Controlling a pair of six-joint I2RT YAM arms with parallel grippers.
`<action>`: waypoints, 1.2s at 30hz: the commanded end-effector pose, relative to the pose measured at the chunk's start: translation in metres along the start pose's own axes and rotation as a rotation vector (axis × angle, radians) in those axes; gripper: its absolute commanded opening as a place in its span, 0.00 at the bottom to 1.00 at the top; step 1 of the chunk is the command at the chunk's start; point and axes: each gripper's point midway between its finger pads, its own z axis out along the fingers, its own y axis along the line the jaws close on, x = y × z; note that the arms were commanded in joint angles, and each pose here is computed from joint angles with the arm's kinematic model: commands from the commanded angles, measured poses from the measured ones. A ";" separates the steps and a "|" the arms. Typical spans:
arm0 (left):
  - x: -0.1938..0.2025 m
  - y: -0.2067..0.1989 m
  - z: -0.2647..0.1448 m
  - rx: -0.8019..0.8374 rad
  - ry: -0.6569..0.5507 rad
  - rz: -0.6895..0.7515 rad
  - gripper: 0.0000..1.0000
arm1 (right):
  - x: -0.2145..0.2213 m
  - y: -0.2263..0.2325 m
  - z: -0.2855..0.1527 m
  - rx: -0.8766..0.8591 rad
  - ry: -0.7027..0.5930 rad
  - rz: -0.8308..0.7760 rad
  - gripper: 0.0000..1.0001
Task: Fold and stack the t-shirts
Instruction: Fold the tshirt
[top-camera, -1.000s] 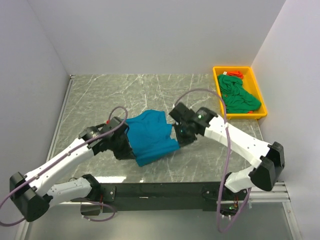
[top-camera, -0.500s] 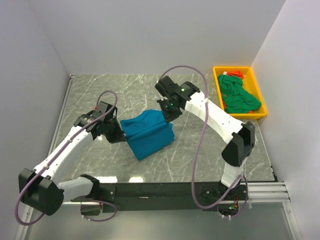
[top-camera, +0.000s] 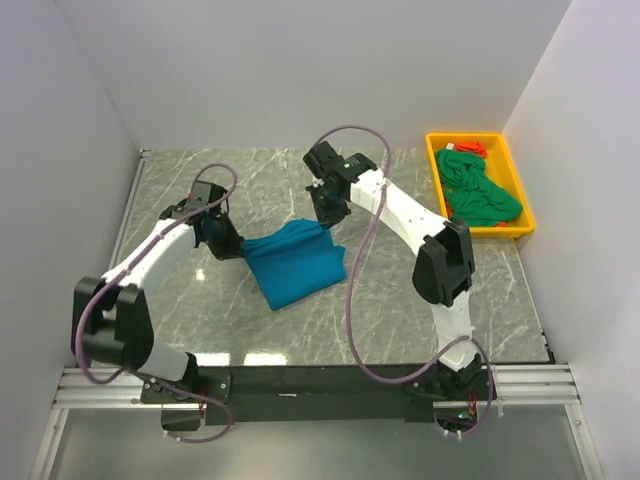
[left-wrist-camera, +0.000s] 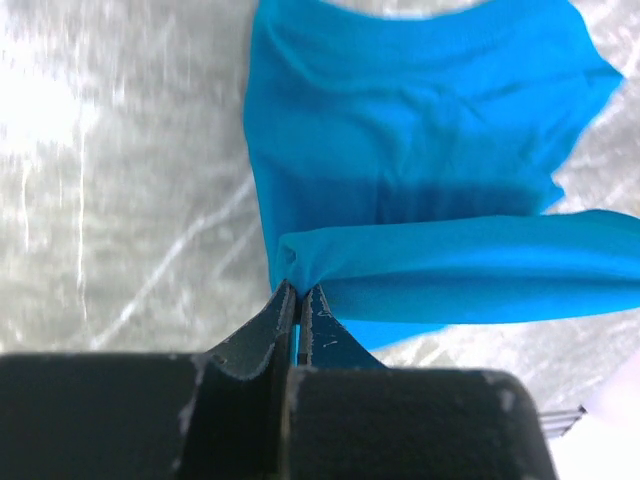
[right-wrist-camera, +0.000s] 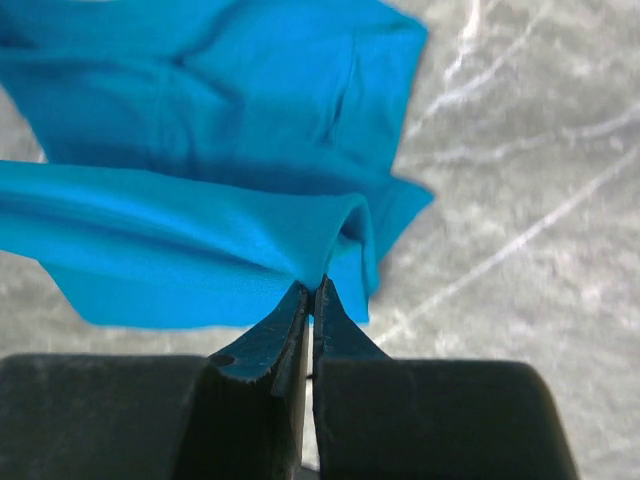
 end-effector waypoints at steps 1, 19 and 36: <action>-0.028 -0.004 0.014 -0.005 -0.059 0.042 0.01 | -0.036 -0.010 0.010 0.004 -0.103 0.020 0.00; -0.059 -0.004 0.042 -0.038 -0.144 0.037 0.41 | -0.060 -0.025 0.039 0.024 -0.223 0.110 0.25; -0.005 -0.055 0.012 0.418 -0.071 0.139 0.28 | -0.043 0.062 0.023 -0.633 -0.305 0.002 0.33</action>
